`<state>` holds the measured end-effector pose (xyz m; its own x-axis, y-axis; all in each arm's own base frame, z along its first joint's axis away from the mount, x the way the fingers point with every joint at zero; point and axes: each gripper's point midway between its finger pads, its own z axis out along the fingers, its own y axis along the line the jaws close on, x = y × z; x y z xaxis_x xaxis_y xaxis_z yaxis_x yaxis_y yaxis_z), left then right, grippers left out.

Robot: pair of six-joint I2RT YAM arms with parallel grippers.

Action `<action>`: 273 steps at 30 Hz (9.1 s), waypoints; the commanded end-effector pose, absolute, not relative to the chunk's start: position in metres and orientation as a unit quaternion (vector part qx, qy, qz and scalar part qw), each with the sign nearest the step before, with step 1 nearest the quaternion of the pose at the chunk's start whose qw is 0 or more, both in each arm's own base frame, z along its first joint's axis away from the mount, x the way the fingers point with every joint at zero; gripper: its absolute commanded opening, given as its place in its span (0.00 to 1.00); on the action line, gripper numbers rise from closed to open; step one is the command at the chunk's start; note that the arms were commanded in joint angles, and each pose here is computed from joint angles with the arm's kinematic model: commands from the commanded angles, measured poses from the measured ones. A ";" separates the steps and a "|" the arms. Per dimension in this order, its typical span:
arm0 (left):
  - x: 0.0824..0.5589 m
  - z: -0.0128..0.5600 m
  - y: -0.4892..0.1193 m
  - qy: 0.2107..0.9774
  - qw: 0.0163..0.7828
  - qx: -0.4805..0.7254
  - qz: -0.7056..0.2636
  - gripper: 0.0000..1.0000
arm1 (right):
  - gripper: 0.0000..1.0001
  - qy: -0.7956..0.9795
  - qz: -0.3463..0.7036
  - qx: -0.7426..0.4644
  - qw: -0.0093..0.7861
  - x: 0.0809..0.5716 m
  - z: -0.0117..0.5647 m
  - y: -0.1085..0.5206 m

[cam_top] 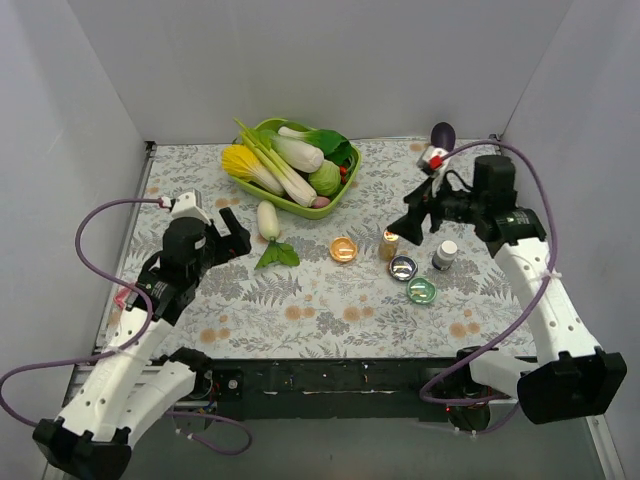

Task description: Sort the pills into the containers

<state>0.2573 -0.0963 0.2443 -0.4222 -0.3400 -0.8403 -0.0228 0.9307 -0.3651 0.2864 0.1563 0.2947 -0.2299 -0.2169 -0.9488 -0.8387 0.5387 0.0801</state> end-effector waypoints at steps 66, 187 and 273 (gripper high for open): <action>0.235 0.075 0.216 0.770 0.352 -0.434 0.309 0.98 | 0.98 0.672 0.392 -0.453 0.436 0.253 0.225 0.210; 0.277 0.100 0.133 0.823 0.331 -0.459 0.052 0.98 | 0.98 0.678 0.453 -0.368 0.448 0.261 0.211 0.152; 0.300 0.017 -0.030 0.987 0.135 -0.089 0.003 0.26 | 0.98 0.693 0.460 -0.365 0.418 0.261 0.188 0.151</action>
<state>0.3033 -0.0109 0.0185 -0.9215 -0.2746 -0.2746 -0.2846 0.9586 -0.0034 0.2630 0.1501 0.1863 -0.3889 -0.1267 -0.9125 -0.8849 0.3272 0.3316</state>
